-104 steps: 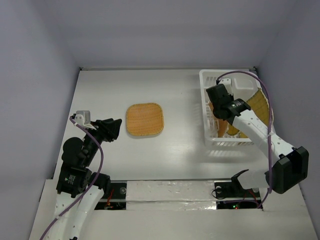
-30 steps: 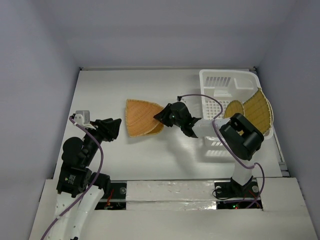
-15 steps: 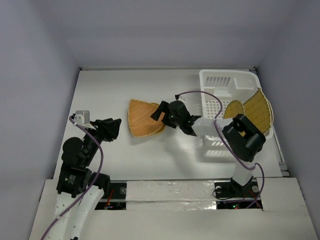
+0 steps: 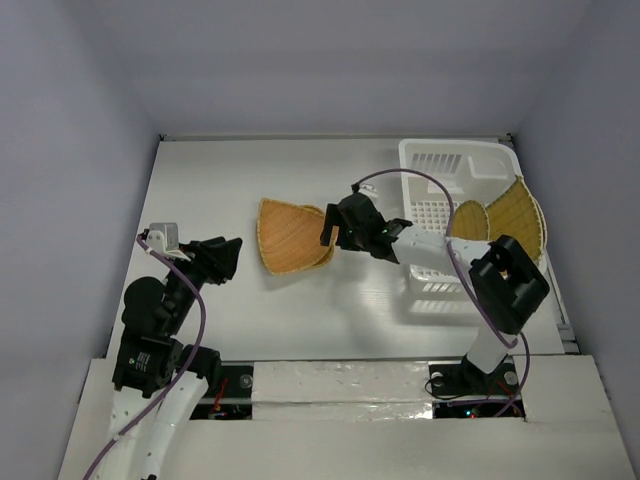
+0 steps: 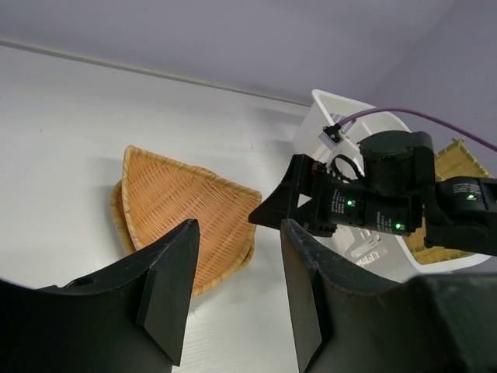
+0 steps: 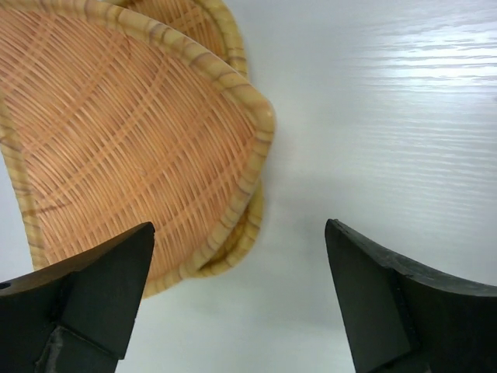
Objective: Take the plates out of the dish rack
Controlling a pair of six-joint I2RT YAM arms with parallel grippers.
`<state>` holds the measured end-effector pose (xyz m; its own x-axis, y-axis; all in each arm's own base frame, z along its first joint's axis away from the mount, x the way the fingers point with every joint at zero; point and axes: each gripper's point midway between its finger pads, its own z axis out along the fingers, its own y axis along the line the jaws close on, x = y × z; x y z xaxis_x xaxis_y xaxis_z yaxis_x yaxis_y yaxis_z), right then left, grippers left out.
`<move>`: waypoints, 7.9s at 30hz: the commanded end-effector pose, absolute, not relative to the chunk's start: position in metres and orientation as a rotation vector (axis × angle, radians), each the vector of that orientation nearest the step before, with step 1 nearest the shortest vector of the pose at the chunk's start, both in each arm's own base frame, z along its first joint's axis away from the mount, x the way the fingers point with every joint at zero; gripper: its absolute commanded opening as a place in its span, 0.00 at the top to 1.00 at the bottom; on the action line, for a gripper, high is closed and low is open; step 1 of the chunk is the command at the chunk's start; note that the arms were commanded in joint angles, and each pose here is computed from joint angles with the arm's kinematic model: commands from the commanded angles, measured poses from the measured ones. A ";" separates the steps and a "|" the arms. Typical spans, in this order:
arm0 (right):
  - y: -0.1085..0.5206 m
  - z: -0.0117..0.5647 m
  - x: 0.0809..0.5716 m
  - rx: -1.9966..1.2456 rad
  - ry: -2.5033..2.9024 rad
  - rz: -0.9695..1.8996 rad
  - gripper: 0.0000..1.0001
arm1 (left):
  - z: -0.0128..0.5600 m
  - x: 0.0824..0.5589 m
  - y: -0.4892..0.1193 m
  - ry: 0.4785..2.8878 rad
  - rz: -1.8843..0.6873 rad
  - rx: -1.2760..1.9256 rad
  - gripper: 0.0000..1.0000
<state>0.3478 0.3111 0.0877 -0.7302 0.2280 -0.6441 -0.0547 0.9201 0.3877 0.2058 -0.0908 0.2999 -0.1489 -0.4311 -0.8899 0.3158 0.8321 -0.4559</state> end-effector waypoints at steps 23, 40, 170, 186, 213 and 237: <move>-0.037 0.266 0.270 0.517 2.068 -0.493 0.24 | 0.321 0.186 -0.098 1.486 -0.714 -0.041 0.86; -0.038 0.193 0.324 0.439 2.266 -0.455 0.40 | 0.326 0.175 -0.099 1.466 -0.745 -0.044 0.59; -0.108 0.268 0.248 0.759 2.182 -0.426 0.49 | 0.317 0.181 -0.108 1.515 -0.760 -0.023 0.70; -0.104 0.265 0.238 0.874 2.240 -0.382 0.46 | 0.318 0.180 -0.107 1.509 -0.758 -0.018 0.69; -0.103 0.242 0.232 0.930 2.300 -0.342 0.81 | 0.322 0.176 -0.107 1.490 -0.764 -0.014 0.68; -0.109 0.237 0.252 0.869 2.263 -0.335 0.81 | 0.321 0.179 -0.106 1.490 -0.759 -0.011 0.67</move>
